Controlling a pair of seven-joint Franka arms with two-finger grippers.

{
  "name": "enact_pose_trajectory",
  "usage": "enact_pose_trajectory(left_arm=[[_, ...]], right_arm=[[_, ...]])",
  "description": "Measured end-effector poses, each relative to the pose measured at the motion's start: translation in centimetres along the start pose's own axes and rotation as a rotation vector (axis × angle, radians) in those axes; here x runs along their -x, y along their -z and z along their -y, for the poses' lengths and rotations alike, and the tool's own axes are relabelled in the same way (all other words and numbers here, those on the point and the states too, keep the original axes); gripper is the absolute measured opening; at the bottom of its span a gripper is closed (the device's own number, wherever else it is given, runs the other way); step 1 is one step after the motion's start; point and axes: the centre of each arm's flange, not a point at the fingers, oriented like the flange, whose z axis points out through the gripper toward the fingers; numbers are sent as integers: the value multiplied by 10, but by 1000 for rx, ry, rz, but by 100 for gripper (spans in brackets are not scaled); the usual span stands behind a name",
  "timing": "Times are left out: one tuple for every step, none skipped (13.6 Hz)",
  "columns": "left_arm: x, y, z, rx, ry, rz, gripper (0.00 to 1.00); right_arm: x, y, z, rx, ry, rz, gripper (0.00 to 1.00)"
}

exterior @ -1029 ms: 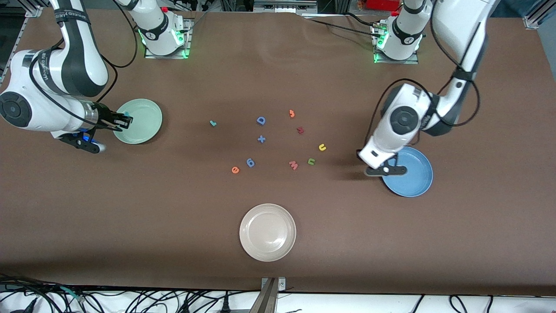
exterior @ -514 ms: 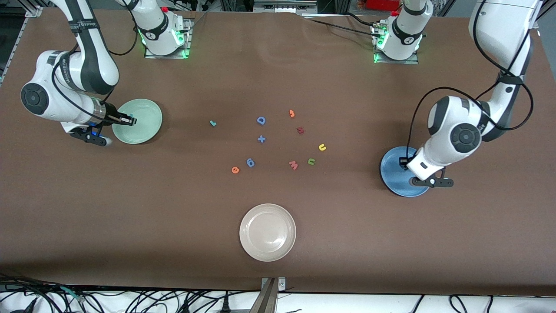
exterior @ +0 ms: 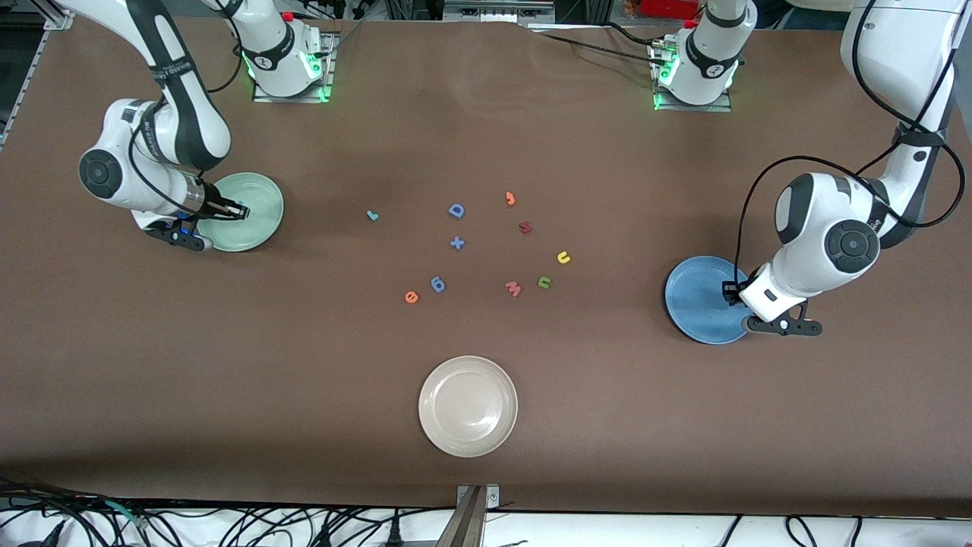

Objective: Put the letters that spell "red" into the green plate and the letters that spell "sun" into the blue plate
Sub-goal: 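Open both grippers to drop the q and s onto the plates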

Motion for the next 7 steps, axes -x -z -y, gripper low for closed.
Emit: enact_pose_trajectory(left_arm=[[-1,1,0,0,0,-3,50],[-3,2,0,1,2,-7,50],[-6,3,0,2,3,-13,56],[-8,4,-3,3,3,-16,65],[-9,3,-12,3,21,-17,74],[-9,3,-25,3,55,-15,84],[-8,2,-43,2,87,-13,93]], right_arm=[[0,-9,-1,4,3,-2,27],[-1,-15,-1,8,7,1,27],[-1,-18,-1,11,10,4,27],[-1,-20,-1,12,14,6,27],[-2,-20,-1,12,15,5,27],[-2,-20,-1,12,16,5,33],[-2,-20,-1,12,16,4,41]])
